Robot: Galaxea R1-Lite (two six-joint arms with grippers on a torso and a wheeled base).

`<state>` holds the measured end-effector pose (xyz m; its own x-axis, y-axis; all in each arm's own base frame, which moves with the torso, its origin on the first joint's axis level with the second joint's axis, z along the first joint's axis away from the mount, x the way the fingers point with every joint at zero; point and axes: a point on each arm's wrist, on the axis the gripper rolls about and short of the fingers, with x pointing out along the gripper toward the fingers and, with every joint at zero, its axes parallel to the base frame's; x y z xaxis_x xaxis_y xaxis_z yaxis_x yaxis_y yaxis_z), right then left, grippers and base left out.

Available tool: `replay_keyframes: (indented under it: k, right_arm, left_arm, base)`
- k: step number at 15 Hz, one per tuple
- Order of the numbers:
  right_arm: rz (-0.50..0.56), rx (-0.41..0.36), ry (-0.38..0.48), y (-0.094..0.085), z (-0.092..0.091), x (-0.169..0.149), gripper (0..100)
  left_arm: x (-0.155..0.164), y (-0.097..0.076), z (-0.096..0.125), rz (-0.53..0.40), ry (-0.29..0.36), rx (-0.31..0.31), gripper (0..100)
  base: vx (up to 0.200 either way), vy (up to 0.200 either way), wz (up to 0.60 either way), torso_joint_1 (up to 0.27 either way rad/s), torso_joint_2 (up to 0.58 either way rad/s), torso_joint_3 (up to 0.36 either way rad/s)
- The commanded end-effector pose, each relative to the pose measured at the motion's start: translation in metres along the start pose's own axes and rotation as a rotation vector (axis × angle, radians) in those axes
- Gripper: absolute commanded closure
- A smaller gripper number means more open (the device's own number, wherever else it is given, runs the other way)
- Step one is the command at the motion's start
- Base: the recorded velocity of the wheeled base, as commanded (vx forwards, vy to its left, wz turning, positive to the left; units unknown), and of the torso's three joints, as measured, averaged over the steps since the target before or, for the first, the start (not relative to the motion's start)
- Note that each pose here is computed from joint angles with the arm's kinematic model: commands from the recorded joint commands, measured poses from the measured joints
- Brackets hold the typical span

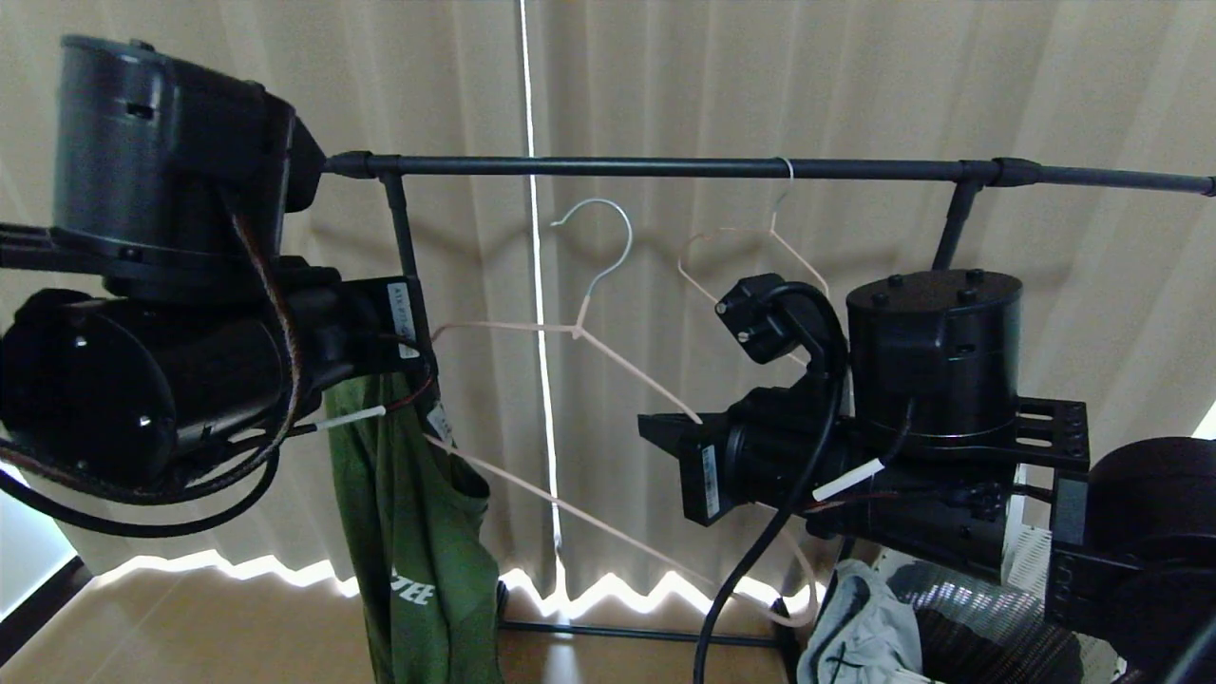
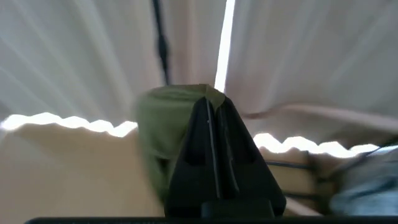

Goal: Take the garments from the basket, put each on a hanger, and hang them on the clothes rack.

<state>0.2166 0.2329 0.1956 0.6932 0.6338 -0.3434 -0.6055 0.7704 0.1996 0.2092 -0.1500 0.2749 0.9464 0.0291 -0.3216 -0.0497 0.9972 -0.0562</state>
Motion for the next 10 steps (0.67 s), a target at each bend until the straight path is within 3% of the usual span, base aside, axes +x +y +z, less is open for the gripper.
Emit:
replay_keyframes:
  k: [1,5,7,10]
  right_arm:
    - [0.005,-0.002,0.007,0.002,-0.002,0.002,100]
    - [0.018,0.0,0.008,0.006,-0.003,0.002,100]
    - [0.047,-0.009,0.013,0.015,-0.004,0.005,100]
    - [0.077,-0.016,0.008,0.025,-0.003,0.006,100]
  left_arm:
    - [0.0,-0.013,0.005,-0.034,0.0,-0.012,100]
    - [-0.009,-0.024,0.002,-0.132,0.01,-0.005,100]
    - [-0.021,-0.031,0.003,-0.353,0.047,-0.011,100]
    - [-0.024,-0.03,-0.004,-0.488,0.048,0.001,100]
  base:
    - [0.0,0.0,0.0,0.0,0.0,0.0]
    - [0.0,0.0,0.0,0.0,0.0,0.0]
    - [0.0,0.0,0.0,0.0,0.0,0.0]
    - [0.0,0.0,0.0,0.0,0.0,0.0]
